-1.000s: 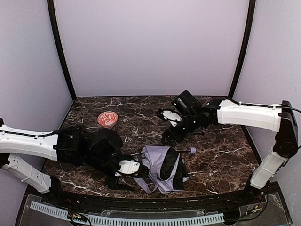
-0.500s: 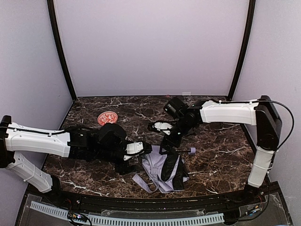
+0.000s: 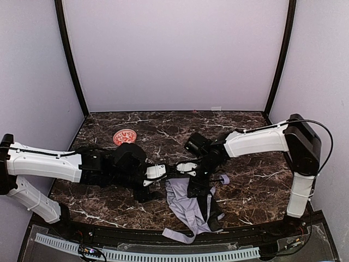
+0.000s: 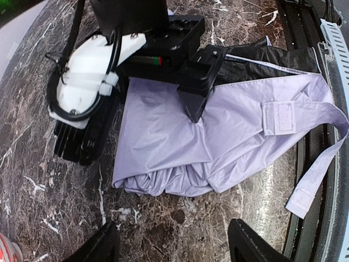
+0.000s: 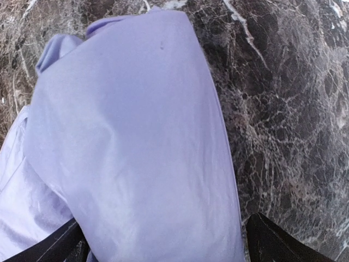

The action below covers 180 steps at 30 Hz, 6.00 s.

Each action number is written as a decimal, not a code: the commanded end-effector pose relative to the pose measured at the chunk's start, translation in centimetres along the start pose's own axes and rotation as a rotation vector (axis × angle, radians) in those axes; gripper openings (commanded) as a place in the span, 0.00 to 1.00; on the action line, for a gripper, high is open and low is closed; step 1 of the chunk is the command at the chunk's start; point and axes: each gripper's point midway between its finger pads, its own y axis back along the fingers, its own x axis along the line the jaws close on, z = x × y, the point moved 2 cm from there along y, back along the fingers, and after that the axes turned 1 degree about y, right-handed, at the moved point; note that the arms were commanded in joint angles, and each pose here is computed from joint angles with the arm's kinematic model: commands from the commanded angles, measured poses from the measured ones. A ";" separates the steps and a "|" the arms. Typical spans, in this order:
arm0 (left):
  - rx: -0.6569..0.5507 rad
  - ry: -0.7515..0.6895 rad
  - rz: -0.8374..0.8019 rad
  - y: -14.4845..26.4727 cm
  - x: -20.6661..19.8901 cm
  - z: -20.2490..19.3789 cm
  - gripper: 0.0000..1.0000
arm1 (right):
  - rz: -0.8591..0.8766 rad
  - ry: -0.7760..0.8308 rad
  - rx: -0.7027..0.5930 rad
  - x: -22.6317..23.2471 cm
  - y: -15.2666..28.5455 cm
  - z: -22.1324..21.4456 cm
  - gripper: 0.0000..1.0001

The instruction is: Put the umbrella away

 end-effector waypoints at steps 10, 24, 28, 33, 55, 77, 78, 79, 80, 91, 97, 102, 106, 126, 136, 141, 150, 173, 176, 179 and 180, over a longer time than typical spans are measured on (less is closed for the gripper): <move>-0.018 0.014 -0.005 -0.4 0.3 -0.6 0.71 | -0.101 -0.042 0.119 -2.4 -3.7 -1.4 0.55; -0.034 0.100 -0.039 -1.2 1.3 -0.8 0.71 | -0.282 -0.074 -0.089 -4.5 3.6 3.2 0.00; -0.140 0.086 -0.169 -1.0 -0.3 0.7 0.74 | -0.377 -0.080 -0.234 -5.5 8.2 5.5 0.00; -0.144 0.077 -0.081 -1.4 1.6 2.4 0.72 | -0.553 -0.086 -0.419 -7.1 14.3 7.7 0.00; -0.574 -0.013 0.023 2.7 5.5 10.9 0.76 | -0.755 0.153 -0.893 -3.5 33.1 12.0 0.00; -0.471 -0.115 -0.077 1.1 2.9 5.6 0.00 | -0.683 0.182 -0.836 -2.6 34.0 10.7 0.00; -0.448 -0.108 -0.051 0.7 3.6 4.7 0.00 | -0.657 0.198 -0.828 -2.2 34.0 10.6 0.00; -0.428 -0.105 -0.027 0.3 4.6 4.0 0.00 | -0.626 0.214 -0.812 -1.7 33.8 10.4 0.00; -0.413 -0.111 -0.003 0.0 5.4 3.5 0.00 | -0.582 0.229 -0.798 -1.1 33.3 10.3 0.00; -0.304 -0.301 0.236 -5.7 15.2 2.4 0.00 | -0.124 0.293 -0.704 6.0 25.4 7.7 0.00; -0.347 -0.446 0.316 -7.9 18.7 4.0 0.00 | -0.033 0.314 -0.628 8.4 19.7 5.8 0.00; -0.380 -0.536 0.354 -9.2 20.0 5.6 0.00 | -0.021 0.325 -0.455 8.8 13.2 3.1 0.00; -0.385 -0.579 0.331 -10.4 19.9 5.6 0.00 | 0.020 0.324 -0.331 9.6 8.1 1.6 0.00; -0.204 -0.529 0.346 -14.4 20.8 0.8 0.00 | 0.134 0.229 -0.027 9.9 -3.8 -2.6 0.00; -0.036 -0.141 0.493 -12.4 27.8 1.5 0.38 | 0.076 0.201 0.053 8.3 -5.9 -3.9 0.00; 0.067 -0.018 0.562 -8.8 30.5 1.8 0.52 | 0.059 0.189 0.057 7.9 -6.0 -3.9 0.00; 0.078 0.465 0.153 -2.6 21.0 1.4 0.63 | 0.034 0.183 0.075 7.3 -6.4 -4.0 0.00; 0.186 0.618 -0.227 -5.8 12.4 -4.1 0.05 | -0.015 0.197 0.084 6.7 -5.6 -4.1 0.00; 0.134 0.617 -0.282 -5.0 11.9 -2.6 0.00 | -0.025 0.200 0.083 6.5 -5.6 -3.9 0.00; 0.011 0.537 -0.320 -4.6 11.8 1.1 0.00 | -0.048 0.211 0.089 6.2 -5.5 -3.8 0.00; -0.022 0.486 -0.336 -4.7 11.5 2.5 0.00 | -0.058 0.218 0.091 6.0 -5.4 -3.7 0.00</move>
